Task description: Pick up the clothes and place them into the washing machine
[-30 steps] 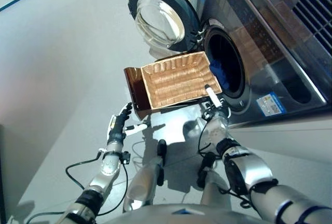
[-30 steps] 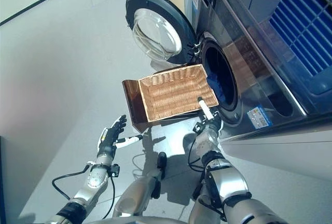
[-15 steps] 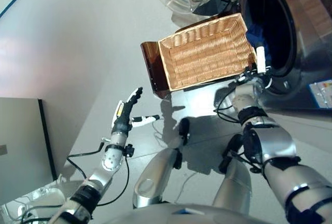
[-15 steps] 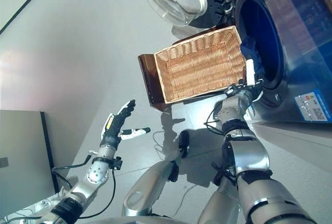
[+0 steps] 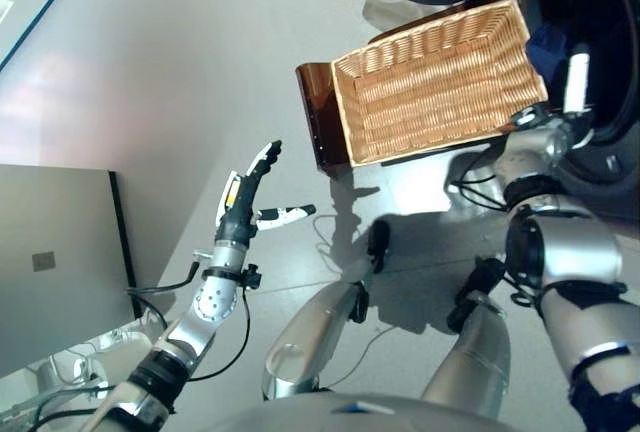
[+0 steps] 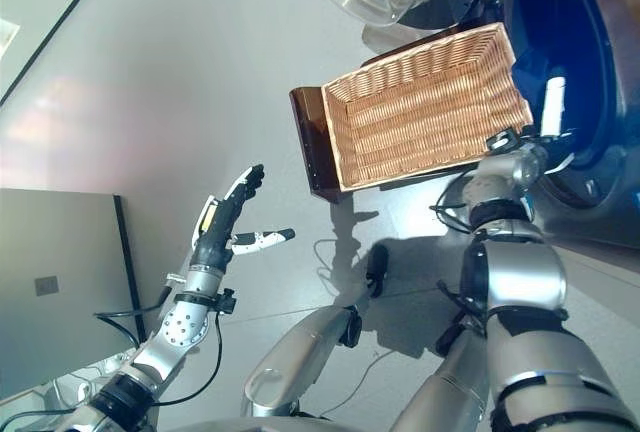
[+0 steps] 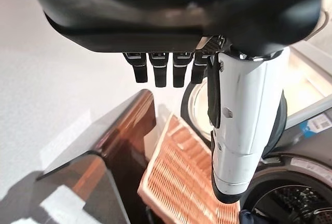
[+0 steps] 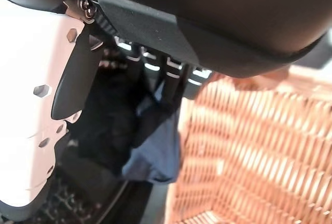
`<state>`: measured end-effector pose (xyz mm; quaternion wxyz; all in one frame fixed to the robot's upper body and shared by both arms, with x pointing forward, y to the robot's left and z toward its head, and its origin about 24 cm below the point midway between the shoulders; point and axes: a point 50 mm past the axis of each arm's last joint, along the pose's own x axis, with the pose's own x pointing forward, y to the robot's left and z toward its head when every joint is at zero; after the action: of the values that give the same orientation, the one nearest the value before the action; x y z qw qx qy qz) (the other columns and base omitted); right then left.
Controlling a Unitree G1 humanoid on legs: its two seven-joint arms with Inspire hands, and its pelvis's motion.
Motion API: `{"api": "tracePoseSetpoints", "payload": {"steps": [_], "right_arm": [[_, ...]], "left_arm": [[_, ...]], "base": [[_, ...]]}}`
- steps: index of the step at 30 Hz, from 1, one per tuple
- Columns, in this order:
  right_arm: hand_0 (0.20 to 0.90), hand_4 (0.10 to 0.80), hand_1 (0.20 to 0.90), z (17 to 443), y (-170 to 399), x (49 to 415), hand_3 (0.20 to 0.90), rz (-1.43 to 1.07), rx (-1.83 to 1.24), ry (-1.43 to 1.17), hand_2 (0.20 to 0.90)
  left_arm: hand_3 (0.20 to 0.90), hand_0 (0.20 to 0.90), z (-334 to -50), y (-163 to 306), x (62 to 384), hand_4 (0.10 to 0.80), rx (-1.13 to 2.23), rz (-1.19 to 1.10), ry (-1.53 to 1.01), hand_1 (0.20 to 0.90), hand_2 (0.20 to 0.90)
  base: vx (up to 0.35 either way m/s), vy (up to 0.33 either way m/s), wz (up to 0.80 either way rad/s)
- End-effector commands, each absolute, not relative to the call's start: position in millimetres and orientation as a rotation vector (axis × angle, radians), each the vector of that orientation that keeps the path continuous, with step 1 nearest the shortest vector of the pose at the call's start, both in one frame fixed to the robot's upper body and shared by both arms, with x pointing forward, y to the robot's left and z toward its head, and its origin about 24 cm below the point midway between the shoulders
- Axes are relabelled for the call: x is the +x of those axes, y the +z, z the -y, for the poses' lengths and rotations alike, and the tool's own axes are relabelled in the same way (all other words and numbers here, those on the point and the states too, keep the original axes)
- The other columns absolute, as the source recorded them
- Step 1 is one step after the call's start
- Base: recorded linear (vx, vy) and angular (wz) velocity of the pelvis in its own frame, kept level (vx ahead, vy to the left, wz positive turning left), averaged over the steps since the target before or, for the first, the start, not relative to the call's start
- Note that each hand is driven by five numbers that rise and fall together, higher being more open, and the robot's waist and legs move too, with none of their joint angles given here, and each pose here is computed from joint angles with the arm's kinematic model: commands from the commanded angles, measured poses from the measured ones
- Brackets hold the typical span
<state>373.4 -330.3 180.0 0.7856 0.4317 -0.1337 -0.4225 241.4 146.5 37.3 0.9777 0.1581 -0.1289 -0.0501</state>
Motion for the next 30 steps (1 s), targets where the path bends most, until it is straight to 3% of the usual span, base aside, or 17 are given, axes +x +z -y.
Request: {"api": "tracePoseSetpoints", "payload": {"steps": [1, 6, 8, 12, 18, 22, 30], "right_arm": [[0.900, 0.800, 0.900, 358.4, 280.2, 358.1, 0.900, 0.610, 0.767, -0.831, 0.900], [0.900, 0.800, 0.900, 363.0, 340.5, 339.8, 0.900, 0.803, 0.654, -0.743, 0.900], [0.900, 0.800, 0.900, 356.1, 387.3, 315.0, 0.900, 1.048, 0.678, -0.637, 0.900], [0.900, 0.800, 0.900, 356.0, 397.5, 295.0, 0.900, 1.222, 0.761, -0.581, 0.900], [0.900, 0.800, 0.900, 357.7, 356.1, 322.6, 0.900, 1.020, 0.760, -0.676, 0.900], [0.900, 0.800, 0.900, 353.6, 292.0, 353.9, 0.900, 0.721, 0.715, -0.749, 0.900], [0.900, 0.800, 0.900, 305.3, 184.0, 385.1, 0.900, 0.320, 0.662, -0.682, 0.900]], "left_arm": [[0.900, 0.900, -153.7, 77.5, 236.6, 0.800, 0.257, 0.478, -0.077, 0.900, 0.900], [0.900, 0.900, -153.0, 80.7, 234.7, 0.800, 0.245, 0.492, -0.098, 0.900, 0.900], [0.900, 0.900, -155.9, 78.7, 236.0, 0.800, 0.221, 0.477, -0.081, 0.900, 0.900], [0.900, 0.900, -161.9, 78.4, 236.5, 0.800, 0.205, 0.472, -0.062, 0.900, 0.900], [0.900, 0.900, -159.5, 75.3, 238.1, 0.800, 0.182, 0.455, -0.072, 0.900, 0.900], [0.900, 0.900, -155.8, 70.0, 242.6, 0.800, 0.177, 0.428, -0.075, 0.900, 0.900], [0.900, 0.900, -152.2, 40.6, 243.9, 0.800, 0.106, 0.264, -0.069, 0.900, 0.900]], "base": [[0.023, -0.004, 0.09], [0.041, 0.040, 0.11], [0.063, 0.058, 0.05], [0.000, 0.051, 0.00], [-0.005, 0.031, -0.01], [-0.070, 0.010, -0.09], [-0.054, -0.042, -0.05]]}}
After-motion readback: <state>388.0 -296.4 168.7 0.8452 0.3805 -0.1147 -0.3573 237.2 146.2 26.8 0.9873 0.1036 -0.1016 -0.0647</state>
